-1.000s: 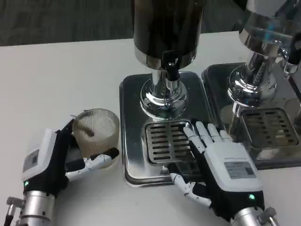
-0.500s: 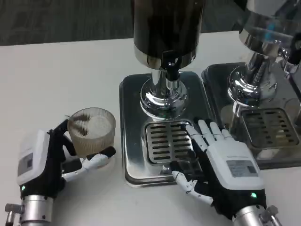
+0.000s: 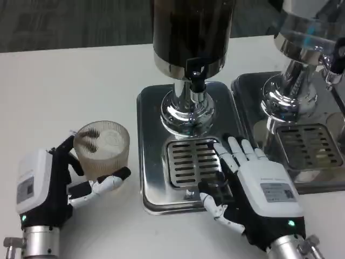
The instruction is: Grasp the cup under the faucet to collect the drink, then remove the cup.
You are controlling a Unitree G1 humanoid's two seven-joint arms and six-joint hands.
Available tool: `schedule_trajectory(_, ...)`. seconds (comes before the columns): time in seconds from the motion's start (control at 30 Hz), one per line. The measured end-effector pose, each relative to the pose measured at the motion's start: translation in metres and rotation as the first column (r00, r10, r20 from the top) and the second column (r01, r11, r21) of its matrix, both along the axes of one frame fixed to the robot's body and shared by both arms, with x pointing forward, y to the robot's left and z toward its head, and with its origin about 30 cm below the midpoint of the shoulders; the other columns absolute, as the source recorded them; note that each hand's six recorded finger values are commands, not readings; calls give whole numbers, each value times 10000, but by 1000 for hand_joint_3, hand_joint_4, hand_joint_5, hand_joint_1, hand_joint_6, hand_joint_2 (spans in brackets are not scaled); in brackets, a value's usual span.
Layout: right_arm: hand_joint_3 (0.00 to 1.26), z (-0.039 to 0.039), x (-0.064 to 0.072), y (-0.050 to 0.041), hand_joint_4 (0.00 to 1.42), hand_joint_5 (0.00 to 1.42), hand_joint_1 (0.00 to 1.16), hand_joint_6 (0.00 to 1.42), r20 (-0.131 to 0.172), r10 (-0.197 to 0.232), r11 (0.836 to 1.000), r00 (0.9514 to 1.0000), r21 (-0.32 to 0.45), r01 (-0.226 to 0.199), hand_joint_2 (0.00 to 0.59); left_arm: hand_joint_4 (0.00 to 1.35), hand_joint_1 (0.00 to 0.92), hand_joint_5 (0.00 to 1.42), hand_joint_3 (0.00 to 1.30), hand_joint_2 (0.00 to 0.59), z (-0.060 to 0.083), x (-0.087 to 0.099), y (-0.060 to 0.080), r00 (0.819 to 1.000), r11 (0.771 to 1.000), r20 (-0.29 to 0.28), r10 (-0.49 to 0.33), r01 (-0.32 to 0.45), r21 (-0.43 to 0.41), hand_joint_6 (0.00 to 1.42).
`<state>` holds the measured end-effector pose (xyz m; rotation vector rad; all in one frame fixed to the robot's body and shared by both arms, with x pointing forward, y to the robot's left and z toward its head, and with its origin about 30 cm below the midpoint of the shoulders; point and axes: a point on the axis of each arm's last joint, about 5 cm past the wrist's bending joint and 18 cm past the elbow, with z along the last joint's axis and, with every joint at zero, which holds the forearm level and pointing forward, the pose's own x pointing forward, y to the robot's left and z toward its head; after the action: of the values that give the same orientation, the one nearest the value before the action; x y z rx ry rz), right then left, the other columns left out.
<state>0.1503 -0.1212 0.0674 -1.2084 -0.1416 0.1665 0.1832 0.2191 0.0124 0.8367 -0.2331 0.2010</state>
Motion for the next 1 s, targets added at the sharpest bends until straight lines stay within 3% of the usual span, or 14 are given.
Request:
schedule_trajectory(0.23,115,-1,1,8,0,0,192,50,-17,-12,10000,10000,60,12,449,698,643,927,505,20,-5,-34,2,10000,10000,67,8,-8,-8,1186)
schedule_trajectory(0.53,107,2,19,6,0,0,195,50,-49,38,9998,10000,183,-37,449,698,650,923,506,17,95,37,-32,9966,9996,787,-250,259,-105,1186)
schedule_trajectory(0.8,106,5,23,4,0,0,195,50,-35,49,9998,10000,167,-48,449,698,657,920,506,17,115,60,-47,9955,9992,874,-377,388,-105,1186)
schedule_trajectory(1.0,82,11,22,7,0,0,196,50,38,31,9999,10000,167,-32,450,698,659,913,506,17,169,185,-122,9919,9963,933,-857,863,-28,1186)
